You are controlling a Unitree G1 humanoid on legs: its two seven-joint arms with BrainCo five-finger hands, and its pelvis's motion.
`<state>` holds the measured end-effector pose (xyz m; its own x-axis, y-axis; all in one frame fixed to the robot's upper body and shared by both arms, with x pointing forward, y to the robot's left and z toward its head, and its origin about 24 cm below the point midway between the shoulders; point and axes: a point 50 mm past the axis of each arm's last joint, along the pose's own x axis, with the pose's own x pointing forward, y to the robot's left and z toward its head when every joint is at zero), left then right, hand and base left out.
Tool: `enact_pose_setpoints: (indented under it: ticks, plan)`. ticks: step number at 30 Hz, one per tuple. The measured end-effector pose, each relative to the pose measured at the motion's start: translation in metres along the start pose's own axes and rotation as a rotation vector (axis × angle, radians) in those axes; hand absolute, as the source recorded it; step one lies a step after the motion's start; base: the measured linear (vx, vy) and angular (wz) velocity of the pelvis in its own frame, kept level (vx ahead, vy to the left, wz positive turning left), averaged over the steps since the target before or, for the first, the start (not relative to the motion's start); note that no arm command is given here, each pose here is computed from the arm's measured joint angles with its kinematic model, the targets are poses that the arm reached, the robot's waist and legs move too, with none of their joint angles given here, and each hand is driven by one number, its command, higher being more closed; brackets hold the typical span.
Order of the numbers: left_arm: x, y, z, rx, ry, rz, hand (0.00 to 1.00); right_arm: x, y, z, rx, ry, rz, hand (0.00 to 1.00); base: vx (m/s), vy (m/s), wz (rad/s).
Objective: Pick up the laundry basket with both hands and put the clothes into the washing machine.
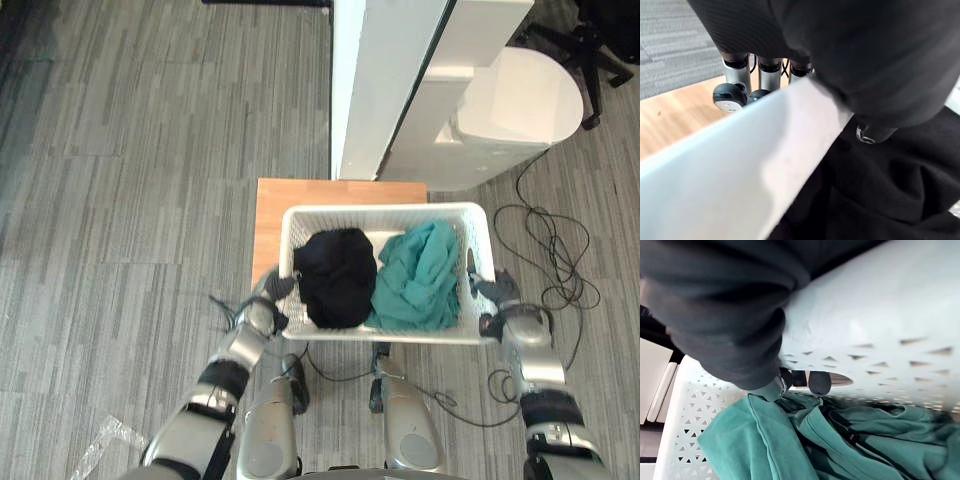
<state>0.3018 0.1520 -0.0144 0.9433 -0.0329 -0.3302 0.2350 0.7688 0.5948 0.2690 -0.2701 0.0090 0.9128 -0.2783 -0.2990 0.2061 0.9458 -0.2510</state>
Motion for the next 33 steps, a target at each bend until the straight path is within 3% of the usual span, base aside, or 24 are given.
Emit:
enact_pose_setpoints:
  ticks: [7,12,21,30,33]
  plan:
    - [-0.05,0.002,-0.012,-0.232,-0.077,0.101,1.0,-0.033,0.01,-0.023,0.122,-0.036,0.027,1.0,0.11,0.022,0.08]
    - [-0.066,-0.012,-0.017,-0.315,-0.056,0.113,1.0,-0.045,0.009,-0.037,0.166,-0.04,-0.005,1.0,0.05,-0.011,0.07]
    - [-0.082,-0.033,-0.035,-0.211,0.009,0.002,1.0,-0.072,0.017,-0.1,0.245,0.2,-0.043,1.0,-0.05,-0.05,0.13]
    - [-0.082,-0.029,-0.022,-0.21,-0.049,0.03,1.0,-0.073,0.014,-0.094,0.298,0.163,-0.059,1.0,-0.24,0.033,-0.28]
    - [-0.082,-0.026,-0.023,-0.157,-0.064,0.016,1.0,-0.092,0.019,-0.103,0.34,0.185,-0.1,1.0,-0.37,0.123,-0.77]
